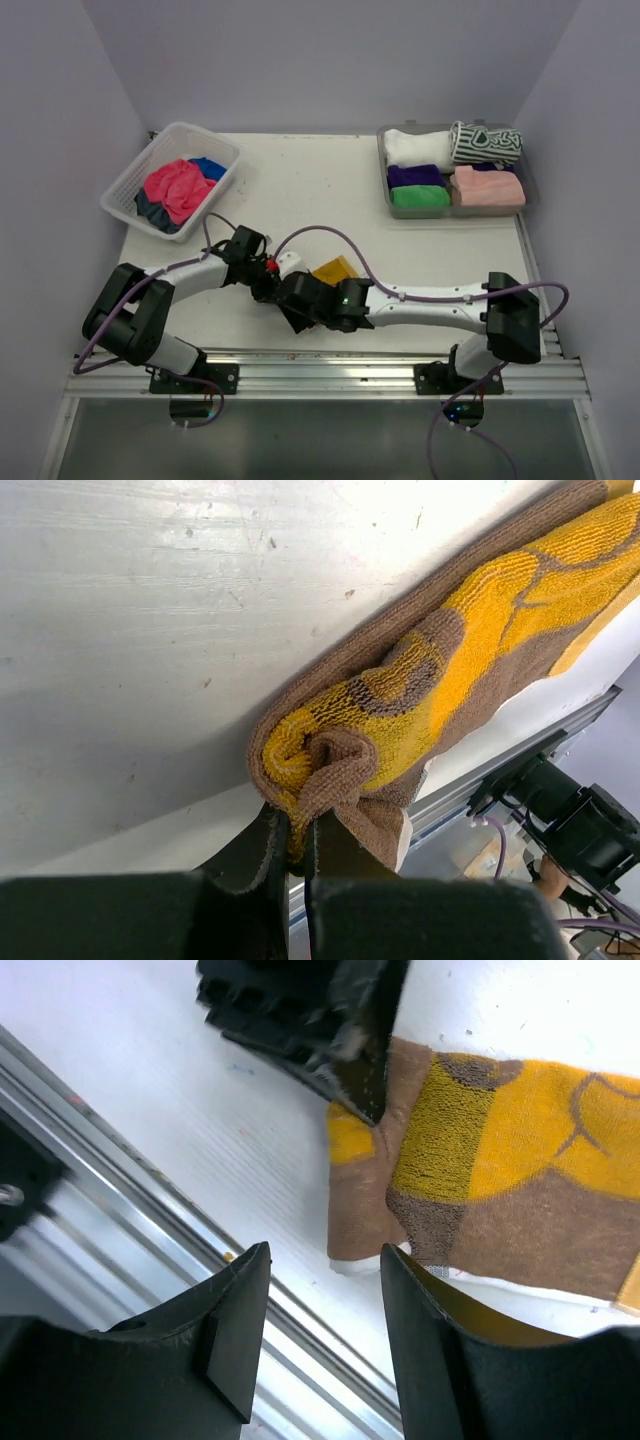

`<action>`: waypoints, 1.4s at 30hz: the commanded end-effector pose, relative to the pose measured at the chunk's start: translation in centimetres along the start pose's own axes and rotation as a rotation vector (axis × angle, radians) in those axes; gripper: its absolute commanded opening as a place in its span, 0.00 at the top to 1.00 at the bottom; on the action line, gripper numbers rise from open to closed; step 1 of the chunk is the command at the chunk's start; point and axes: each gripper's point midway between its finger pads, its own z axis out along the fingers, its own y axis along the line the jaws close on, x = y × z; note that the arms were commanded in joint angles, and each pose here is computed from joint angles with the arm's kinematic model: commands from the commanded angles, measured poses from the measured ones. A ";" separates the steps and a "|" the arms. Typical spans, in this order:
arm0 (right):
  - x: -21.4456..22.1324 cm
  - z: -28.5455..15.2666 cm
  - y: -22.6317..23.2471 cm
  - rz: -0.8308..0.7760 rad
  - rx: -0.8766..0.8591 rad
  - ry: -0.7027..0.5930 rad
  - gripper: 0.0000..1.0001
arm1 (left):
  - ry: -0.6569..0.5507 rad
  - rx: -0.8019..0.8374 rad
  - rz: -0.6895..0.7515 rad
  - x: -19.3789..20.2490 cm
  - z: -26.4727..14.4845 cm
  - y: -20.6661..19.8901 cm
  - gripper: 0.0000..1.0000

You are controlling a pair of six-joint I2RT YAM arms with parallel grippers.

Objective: Roll the towels
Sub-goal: Roll the towel

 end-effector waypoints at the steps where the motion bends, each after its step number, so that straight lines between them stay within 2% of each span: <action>1: 0.6 0.4 -2.4 -0.273 0.278 -0.008 0.48 | -0.026 -0.013 -0.031 -0.5 -0.7 -0.7 1.00; 7: 1.2 2.3 0.4 -0.462 0.352 -0.046 0.40 | -0.022 -0.018 -0.041 -0.5 -0.9 -0.8 1.00; 13: 3.0 5.3 -0.2 -0.535 0.401 -0.019 0.42 | -0.026 -0.020 -0.046 -0.4 -1.2 -0.9 1.00; 16: 3.5 5.9 -0.5 -0.529 0.412 -0.023 0.56 | -0.030 -0.021 -0.049 -0.3 -1.3 -0.8 1.00; 17: 3.5 6.0 -0.5 -0.521 0.418 -0.028 0.72 | -0.029 -0.020 -0.050 -0.2 -1.3 -0.8 1.00; 19: 3.0 5.9 -0.7 -0.487 0.420 -0.044 0.87 | -0.033 -0.012 -0.049 -0.1 -1.5 -0.8 1.00; 20: 2.8 5.7 -0.6 -0.478 0.414 -0.049 1.00 | -0.032 -0.004 -0.047 0.0 -1.6 -1.0 1.00; 21: 2.6 5.8 -0.5 -0.447 0.389 -0.054 1.00 | -0.034 0.006 -0.034 0.0 -1.8 -1.1 1.00; 22: 2.5 5.4 -0.6 -0.425 0.364 -0.059 1.00 | -0.038 0.014 -0.027 -0.1 -2.0 -1.4 0.94; 23: 2.4 5.3 -0.5 -0.399 0.333 -0.060 1.00 | -0.041 0.017 -0.023 -0.1 -2.1 -1.5 0.81; 26: 2.3 5.4 -0.8 -0.263 0.177 -0.046 1.00 | -0.061 0.036 -0.014 -0.3 -2.8 -2.0 0.53; 27: 1.9 5.3 -0.5 -0.222 0.132 -0.063 1.00 | -0.071 0.043 -0.011 -0.4 -3.2 -2.2 0.46; 28: 3.1 5.4 -0.5 -0.187 0.076 -0.026 1.00 | -0.077 0.048 -0.008 -0.6 -3.4 -2.3 0.44; 30: 1.9 4.8 -0.7 -0.109 0.015 -0.053 1.00 | -0.090 0.053 0.001 -0.7 -3.9 -2.5 0.30; 32: 2.9 4.6 -0.4 -0.052 -0.068 -0.017 1.00 | -0.096 0.054 0.000 -0.9 -4.1 -2.5 0.28; 33: 2.0 4.5 -0.6 -0.006 -0.103 -0.038 1.00 | -0.099 0.058 0.007 -0.9 -4.1 -2.6 0.23; 36: 2.5 4.7 -0.7 0.102 -0.204 0.013 1.00 | -0.096 0.086 0.017 -1.0 -4.0 -3.1 0.21; 42: 2.3 4.5 -0.3 0.293 -0.394 0.029 1.00 | -0.068 0.094 0.021 -1.2 -2.8 -3.5 0.23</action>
